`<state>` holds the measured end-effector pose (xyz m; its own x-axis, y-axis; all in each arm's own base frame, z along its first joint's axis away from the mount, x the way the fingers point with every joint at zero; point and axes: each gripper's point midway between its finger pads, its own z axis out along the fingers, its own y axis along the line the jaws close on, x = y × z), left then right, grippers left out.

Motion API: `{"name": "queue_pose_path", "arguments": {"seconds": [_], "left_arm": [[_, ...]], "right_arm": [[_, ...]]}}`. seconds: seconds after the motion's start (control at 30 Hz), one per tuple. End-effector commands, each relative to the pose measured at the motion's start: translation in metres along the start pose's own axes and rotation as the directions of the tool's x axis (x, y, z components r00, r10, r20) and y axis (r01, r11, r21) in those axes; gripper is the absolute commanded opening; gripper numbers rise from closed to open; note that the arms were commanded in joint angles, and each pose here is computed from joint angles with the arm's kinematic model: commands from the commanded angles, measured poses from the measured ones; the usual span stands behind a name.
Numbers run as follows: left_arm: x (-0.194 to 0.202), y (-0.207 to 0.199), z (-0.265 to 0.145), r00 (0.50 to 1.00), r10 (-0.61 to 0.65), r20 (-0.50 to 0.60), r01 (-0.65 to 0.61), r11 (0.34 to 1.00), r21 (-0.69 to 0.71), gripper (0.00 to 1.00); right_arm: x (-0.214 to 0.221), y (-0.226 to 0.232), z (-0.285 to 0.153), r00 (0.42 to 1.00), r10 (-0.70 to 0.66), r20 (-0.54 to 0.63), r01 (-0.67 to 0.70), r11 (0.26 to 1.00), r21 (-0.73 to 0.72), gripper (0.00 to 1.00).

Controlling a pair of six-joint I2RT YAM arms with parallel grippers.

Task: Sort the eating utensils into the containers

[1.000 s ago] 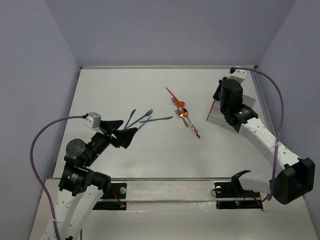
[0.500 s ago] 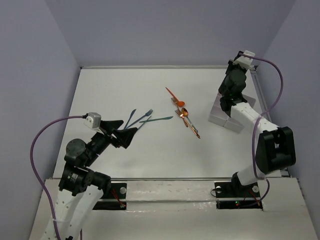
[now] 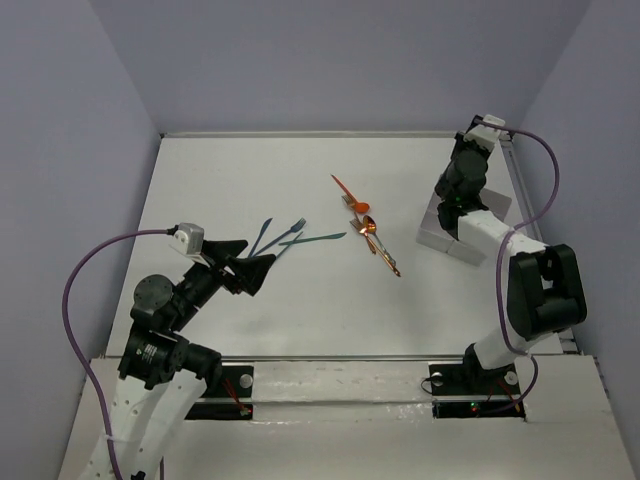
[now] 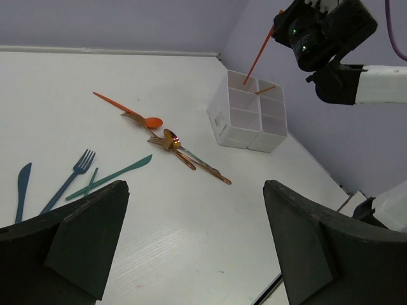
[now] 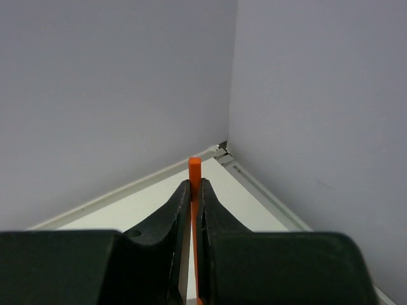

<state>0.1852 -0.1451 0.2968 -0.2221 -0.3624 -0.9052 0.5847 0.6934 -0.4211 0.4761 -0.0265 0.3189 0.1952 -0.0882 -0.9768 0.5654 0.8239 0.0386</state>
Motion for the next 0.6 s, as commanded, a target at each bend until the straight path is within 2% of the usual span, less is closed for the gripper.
{"name": "queue_pose_path", "arguments": {"seconds": [0.0, 0.1, 0.2, 0.23, 0.27, 0.33, 0.37, 0.4, 0.47, 0.57], "left_arm": [[-0.013, -0.009, 0.0, 0.999, 0.027, 0.039, -0.029, 0.999, 0.035, 0.99], [-0.013, -0.009, 0.0, 0.999, 0.027, 0.038, -0.028, 0.999, 0.035, 0.99], [-0.012, -0.009, 0.001, 0.999, 0.026, 0.035, -0.028, 0.999, 0.037, 0.99], [-0.013, -0.009, 0.001, 0.999, 0.027, 0.037, -0.028, 0.999, 0.036, 0.99], [-0.012, -0.009, 0.001, 0.999, 0.026, 0.035, -0.028, 0.999, 0.037, 0.99], [-0.012, -0.009, 0.001, 0.999, 0.027, 0.036, -0.028, 0.999, 0.038, 0.99], [-0.012, -0.009, 0.001, 0.999, 0.026, 0.035, -0.028, 0.999, 0.037, 0.99], [-0.013, -0.01, 0.001, 0.999, 0.027, 0.038, -0.029, 0.999, 0.038, 0.99], [-0.013, -0.01, 0.001, 0.999, 0.027, 0.038, -0.029, 0.999, 0.038, 0.99], [-0.012, -0.009, 0.001, 0.999, 0.025, 0.034, -0.026, 0.999, 0.038, 0.99]], "right_arm": [[0.0, -0.007, -0.005, 0.997, 0.078, 0.021, -0.078, 0.997, 0.015, 0.07], [0.014, -0.007, -0.007, 0.998, 0.058, -0.002, -0.058, 0.998, 0.011, 0.07], [0.019, -0.006, -0.011, 0.998, 0.064, -0.019, -0.064, 0.998, -0.003, 0.14], [0.02, -0.005, -0.011, 0.998, 0.064, -0.029, -0.064, 0.998, -0.009, 0.17], [0.023, -0.004, -0.012, 0.997, 0.051, -0.049, -0.051, 0.999, -0.016, 0.26], [0.013, -0.001, -0.011, 0.996, 0.066, -0.057, -0.068, 0.997, -0.032, 0.36], [0.02, 0.0, -0.012, 0.994, 0.035, -0.099, -0.039, 0.998, -0.038, 0.46], [0.009, 0.004, -0.009, 0.993, 0.068, -0.099, -0.072, 0.997, -0.038, 0.51], [0.015, 0.006, -0.011, 0.986, 0.036, -0.166, -0.045, 0.997, -0.055, 0.58], [0.005, 0.021, -0.021, 0.972, 0.087, -0.219, -0.114, 0.987, -0.116, 0.6]]}}
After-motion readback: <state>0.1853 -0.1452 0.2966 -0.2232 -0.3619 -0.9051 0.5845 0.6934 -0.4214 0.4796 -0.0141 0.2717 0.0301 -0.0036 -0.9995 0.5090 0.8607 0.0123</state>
